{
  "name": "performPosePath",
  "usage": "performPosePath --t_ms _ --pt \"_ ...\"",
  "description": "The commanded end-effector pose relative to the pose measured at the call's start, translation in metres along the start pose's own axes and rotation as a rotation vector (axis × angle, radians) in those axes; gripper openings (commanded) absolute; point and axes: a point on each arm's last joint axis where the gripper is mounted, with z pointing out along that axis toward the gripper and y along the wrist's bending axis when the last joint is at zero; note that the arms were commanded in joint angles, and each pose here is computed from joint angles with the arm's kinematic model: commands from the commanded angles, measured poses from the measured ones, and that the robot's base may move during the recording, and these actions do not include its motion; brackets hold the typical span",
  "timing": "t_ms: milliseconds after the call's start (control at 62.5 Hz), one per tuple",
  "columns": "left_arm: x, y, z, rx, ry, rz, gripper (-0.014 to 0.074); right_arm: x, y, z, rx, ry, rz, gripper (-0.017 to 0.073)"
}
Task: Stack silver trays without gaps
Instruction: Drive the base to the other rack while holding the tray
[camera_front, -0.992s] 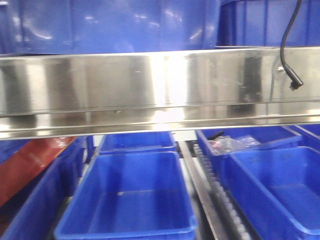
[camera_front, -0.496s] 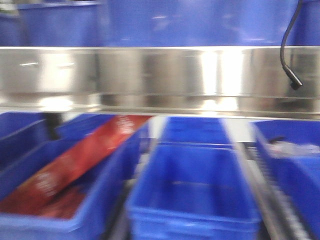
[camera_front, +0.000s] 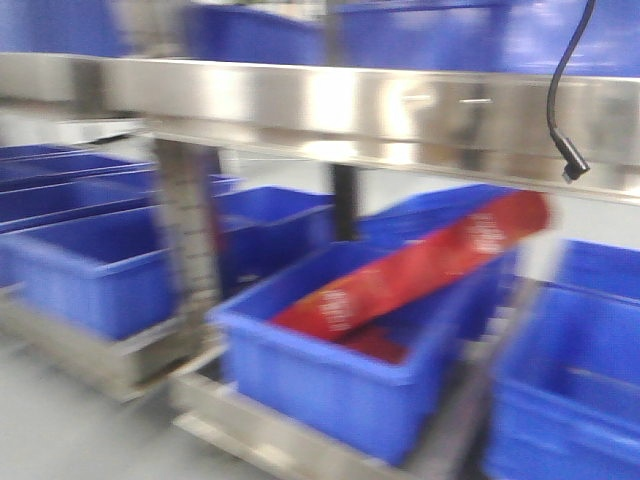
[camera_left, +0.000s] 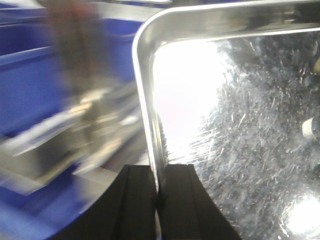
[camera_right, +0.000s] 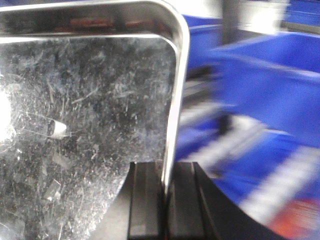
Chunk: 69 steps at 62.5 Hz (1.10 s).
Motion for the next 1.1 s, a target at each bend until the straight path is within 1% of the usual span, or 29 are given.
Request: performPosePath --t_ms 0,1088 --pt "-0.0135 -0.0066 -0.0094 0.045 -0.084 0.001 -0.0016 -0.0136 0.0085 -0.0082 -0.032 -0.089 -0.001 -0.0081" --pt "-0.0135 -0.0066 -0.0094 0.045 -0.084 0.001 -0.0016 -0.0136 0.0085 -0.0082 -0.032 -0.089 -0.001 -0.0081"
